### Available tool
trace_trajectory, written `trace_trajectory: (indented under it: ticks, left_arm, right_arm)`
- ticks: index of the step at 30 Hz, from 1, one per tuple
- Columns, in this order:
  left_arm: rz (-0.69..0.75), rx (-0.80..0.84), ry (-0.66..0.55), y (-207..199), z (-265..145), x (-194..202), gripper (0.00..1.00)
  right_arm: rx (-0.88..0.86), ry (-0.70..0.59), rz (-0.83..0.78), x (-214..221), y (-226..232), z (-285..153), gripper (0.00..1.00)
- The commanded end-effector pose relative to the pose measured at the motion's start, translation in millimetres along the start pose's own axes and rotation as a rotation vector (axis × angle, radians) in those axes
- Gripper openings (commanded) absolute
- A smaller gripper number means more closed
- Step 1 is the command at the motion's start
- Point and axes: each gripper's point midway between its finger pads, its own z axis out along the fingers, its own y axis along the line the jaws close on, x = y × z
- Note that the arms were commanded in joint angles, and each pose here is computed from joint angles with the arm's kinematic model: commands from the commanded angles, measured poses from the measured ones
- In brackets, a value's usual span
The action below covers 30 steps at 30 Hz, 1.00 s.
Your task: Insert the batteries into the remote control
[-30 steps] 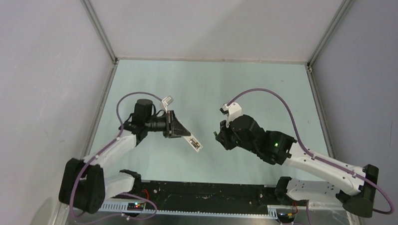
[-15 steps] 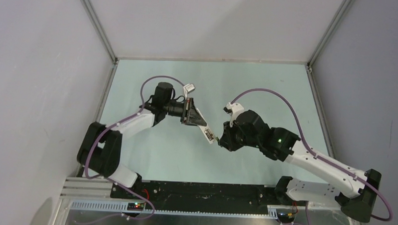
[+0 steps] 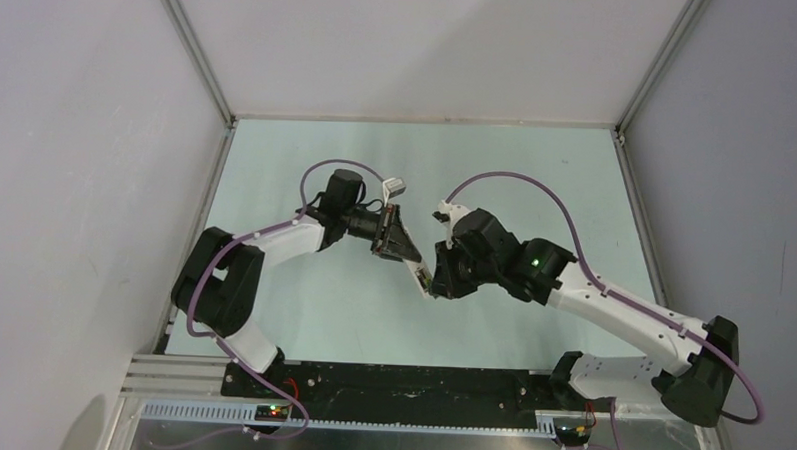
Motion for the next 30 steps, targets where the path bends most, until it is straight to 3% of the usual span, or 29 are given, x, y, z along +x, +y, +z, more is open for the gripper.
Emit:
trace_trajectory:
  ticks: [1, 30]
  left_arm:
    - [0.054, 0.045, 0.024, -15.3, 2.3, 0.1, 0.0]
    - [0.032, 0.015, 0.026, -6.3, 10.9, 4.0, 0.0]
  right_arm:
    - [-0.013, 0.017, 0.025, -7.0, 6.6, -0.1, 0.08]
    - [0.096, 0.048, 0.094, -12.7, -19.0, 26.4, 0.07]
